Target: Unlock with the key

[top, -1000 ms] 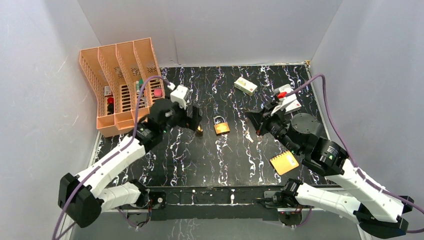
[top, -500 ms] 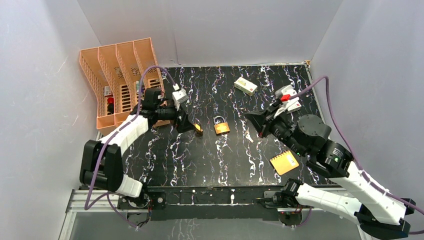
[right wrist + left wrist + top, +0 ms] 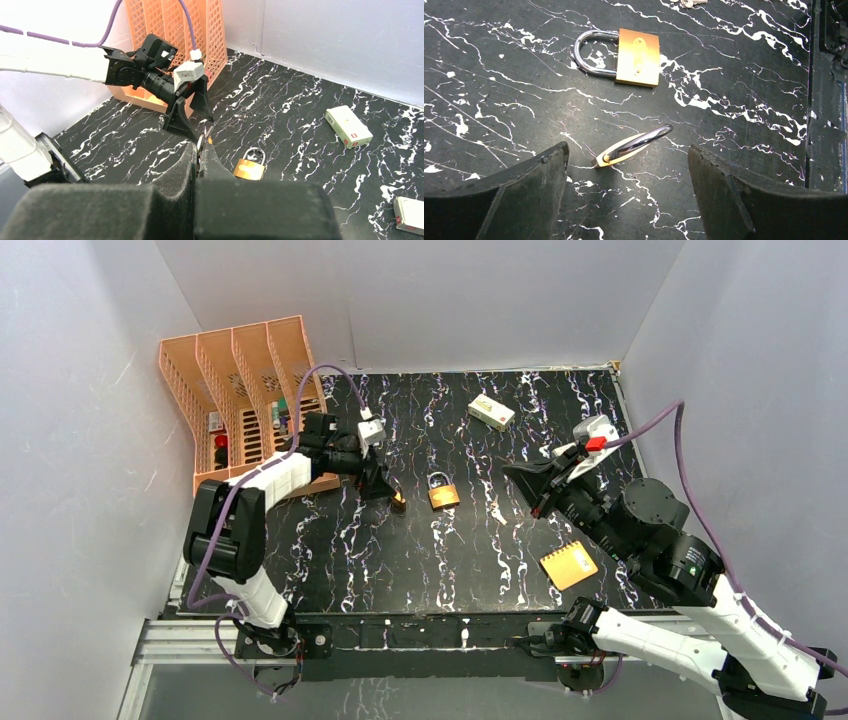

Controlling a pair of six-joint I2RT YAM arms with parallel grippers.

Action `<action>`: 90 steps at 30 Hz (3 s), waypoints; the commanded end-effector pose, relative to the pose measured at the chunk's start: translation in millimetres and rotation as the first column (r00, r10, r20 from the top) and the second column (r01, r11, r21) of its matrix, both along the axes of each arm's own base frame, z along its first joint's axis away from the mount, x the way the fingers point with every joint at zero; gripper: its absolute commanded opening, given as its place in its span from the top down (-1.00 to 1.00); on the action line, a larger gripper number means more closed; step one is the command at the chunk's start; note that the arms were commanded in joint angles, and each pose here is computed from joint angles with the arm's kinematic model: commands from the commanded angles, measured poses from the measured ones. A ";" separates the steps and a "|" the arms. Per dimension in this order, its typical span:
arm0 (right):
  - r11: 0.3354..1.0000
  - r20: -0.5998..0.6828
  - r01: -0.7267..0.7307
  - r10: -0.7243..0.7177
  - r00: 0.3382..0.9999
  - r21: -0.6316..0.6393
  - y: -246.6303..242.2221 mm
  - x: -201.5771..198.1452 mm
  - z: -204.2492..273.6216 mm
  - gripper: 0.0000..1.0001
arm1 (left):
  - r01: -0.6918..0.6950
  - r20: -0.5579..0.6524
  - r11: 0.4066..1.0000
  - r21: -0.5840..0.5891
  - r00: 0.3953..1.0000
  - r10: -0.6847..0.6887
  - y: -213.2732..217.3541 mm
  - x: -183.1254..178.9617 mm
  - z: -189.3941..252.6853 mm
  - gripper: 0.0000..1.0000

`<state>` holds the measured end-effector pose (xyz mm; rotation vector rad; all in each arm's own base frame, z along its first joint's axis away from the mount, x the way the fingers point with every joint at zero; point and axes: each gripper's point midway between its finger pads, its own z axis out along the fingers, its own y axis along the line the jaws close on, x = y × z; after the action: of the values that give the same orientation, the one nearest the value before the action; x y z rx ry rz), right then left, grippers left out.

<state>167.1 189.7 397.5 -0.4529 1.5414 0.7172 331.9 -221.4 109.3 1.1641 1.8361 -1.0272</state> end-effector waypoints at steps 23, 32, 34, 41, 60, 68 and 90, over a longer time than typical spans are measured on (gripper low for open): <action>0.998 0.064 0.031 -0.035 0.997 0.055 0.6 8.3 20.8 1.00 | 0.021 0.127 0.997 -0.081 0.992 -0.011 -22.5 -10.0 2.5 0.11; 0.998 0.058 0.021 -0.025 0.998 0.063 1.9 6.8 19.0 1.00 | -0.014 0.141 0.998 -0.067 0.990 0.023 -21.8 -18.1 4.5 0.45; 0.998 0.058 0.021 -0.025 0.998 0.066 1.3 6.3 18.9 1.00 | -0.020 0.140 0.998 -0.059 0.990 0.028 -21.3 -19.9 2.0 0.45; 0.997 0.053 0.018 -0.022 0.998 0.069 0.6 5.1 18.4 1.00 | -0.062 0.160 0.998 -0.020 0.985 0.064 -15.7 -16.8 -7.3 -0.42; 0.998 0.050 0.010 -0.013 0.999 0.068 2.0 4.1 20.3 1.00 | -0.075 0.098 0.996 0.057 0.993 0.069 -21.8 -14.3 -61.3 -0.18; 0.998 0.047 0.006 -0.009 0.999 0.067 3.5 4.3 21.1 1.00 | -0.090 0.115 0.994 0.062 0.990 0.082 -22.2 -10.1 -67.0 0.20; 0.988 -0.002 -0.138 0.138 0.990 0.071 35.8 -7.2 26.5 1.00 | -0.424 0.146 0.880 -0.215 0.877 0.458 -11.1 22.2 86.0 1.00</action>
<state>170.4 207.3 395.9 -0.4800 1.5520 0.7488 333.0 -233.5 59.0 0.9301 1.9630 -0.7501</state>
